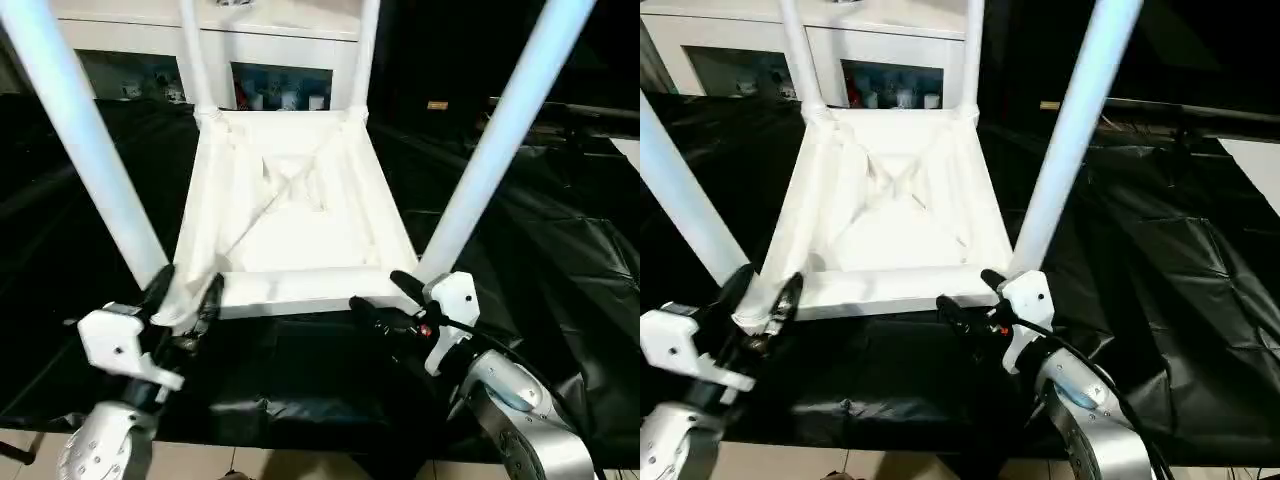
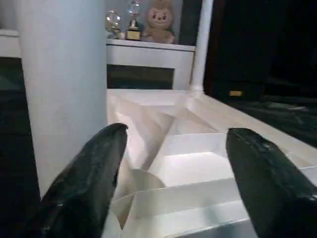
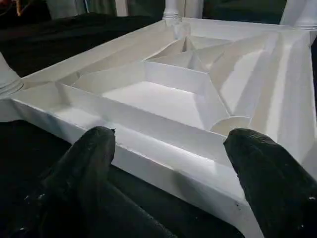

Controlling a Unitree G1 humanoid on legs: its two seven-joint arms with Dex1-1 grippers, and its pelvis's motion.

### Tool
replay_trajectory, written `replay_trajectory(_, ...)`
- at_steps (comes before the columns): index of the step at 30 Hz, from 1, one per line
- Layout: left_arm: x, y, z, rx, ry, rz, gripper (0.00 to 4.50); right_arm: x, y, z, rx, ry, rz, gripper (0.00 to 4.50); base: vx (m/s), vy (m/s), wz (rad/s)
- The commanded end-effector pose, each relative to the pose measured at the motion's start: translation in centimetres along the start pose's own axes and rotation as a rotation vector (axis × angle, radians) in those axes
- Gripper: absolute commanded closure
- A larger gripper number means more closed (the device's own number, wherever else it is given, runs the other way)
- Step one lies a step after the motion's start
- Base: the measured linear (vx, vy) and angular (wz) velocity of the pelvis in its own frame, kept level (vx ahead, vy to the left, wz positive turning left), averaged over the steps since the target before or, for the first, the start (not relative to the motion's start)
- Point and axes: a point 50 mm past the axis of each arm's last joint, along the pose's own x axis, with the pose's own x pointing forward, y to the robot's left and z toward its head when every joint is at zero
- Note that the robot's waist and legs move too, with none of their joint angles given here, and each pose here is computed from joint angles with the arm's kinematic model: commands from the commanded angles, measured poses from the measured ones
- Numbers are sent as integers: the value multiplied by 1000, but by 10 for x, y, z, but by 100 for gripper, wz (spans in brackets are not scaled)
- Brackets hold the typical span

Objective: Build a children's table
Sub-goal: Rotate leg to tighten

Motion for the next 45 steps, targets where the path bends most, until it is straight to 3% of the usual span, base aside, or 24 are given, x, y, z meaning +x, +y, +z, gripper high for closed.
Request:
replay_trajectory(1, -2, 9, 8, 53, -50, 126, 57, -3, -5, -2, -10, 3, -38, 56, 0, 0, 0)
replay_trajectory(8, -8, 7, 19, 90, -149, 204, 6, -6, -5, -3, -8, 3, -55, 56, 0, 0, 0)
replay_trajectory(12, -13, -3, 23, 109, -179, 159, 6, -6, -5, -4, -7, 6, -61, 56, 0, 0, 0)
replay_trajectory(16, -15, 3, 14, 89, -100, 222, 6, -7, -5, -5, -4, 5, -63, 56, 0, 0, 0)
replay_trajectory(23, -1, 25, 3, 25, -31, 254, 6, -4, 0, -6, 8, 4, -24, 56, 0, 0, 0)
replay_trajectory(28, 12, 27, -2, -5, 10, 215, 6, 0, 2, -6, 12, 0, -14, 56, 0, 0, 0)
replay_trajectory(32, 28, 37, -10, 14, 99, 200, 6, 7, 5, -5, 21, -3, 5, 56, 0, 0, 0)
replay_trajectory(37, 38, 47, -9, 17, 122, 252, 6, 9, 12, -6, 42, 5, 68, 56, 0, 0, 0)
replay_trajectory(45, 40, 47, -14, -31, 186, 250, 85, 9, 22, -6, 43, -3, 183, 56, 0, 0, 0)
